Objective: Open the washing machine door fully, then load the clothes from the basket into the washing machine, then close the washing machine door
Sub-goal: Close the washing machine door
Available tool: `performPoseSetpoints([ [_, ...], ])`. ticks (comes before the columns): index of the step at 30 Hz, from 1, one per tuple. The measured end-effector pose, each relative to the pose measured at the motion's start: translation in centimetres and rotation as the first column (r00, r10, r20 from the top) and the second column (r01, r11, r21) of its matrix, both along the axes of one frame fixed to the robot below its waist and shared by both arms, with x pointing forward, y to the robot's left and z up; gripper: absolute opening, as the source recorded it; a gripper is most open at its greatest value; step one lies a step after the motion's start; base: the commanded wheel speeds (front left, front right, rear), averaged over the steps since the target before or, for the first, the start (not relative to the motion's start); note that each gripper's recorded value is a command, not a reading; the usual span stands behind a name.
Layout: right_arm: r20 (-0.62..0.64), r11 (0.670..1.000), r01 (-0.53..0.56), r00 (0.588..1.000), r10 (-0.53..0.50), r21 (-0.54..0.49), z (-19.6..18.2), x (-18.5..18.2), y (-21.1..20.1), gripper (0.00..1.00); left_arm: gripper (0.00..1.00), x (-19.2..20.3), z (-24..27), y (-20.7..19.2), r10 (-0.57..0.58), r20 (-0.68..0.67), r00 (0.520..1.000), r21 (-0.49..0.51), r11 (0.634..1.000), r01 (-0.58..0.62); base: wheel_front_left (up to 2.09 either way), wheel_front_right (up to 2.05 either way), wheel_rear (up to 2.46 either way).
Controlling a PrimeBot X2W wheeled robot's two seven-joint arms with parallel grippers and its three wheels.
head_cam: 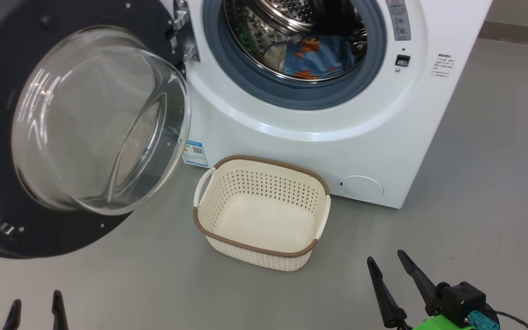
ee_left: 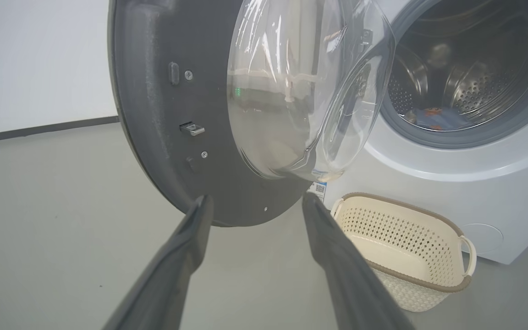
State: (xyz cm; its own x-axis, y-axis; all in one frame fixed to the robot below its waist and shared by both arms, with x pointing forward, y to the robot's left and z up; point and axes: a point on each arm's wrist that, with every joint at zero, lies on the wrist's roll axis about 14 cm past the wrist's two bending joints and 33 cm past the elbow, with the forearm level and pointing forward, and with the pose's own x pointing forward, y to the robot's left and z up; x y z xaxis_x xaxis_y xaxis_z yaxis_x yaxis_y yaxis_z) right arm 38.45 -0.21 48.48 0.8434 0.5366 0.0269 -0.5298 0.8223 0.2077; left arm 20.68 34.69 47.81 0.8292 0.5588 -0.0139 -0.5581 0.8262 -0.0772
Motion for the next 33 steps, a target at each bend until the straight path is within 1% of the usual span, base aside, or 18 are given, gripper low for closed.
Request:
performPoseSetpoints([
  [10,-0.017,0.999,-0.035,0.999,0.035,-0.006,-0.7,0.1,1.2,1.0,1.0,-1.0,-0.4,0.6,0.036,-0.016,0.999,-0.008,0.999,-0.036,0.0,0.0,0.0],
  [21,0.005,0.997,-0.078,0.997,0.078,-0.025,-0.3,0.0,2.6,1.0,1.0,-2.2,-0.4,1.1,0.076,-0.009,0.997,-0.012,0.997,-0.076,0.0,0.0,0.0],
  [33,0.0,0.995,-0.092,0.996,0.092,-0.027,-0.5,-0.3,3.0,1.0,1.0,-2.4,-0.4,1.2,0.081,-0.01,0.997,-0.012,0.997,-0.081,0.0,0.0,0.0],
])
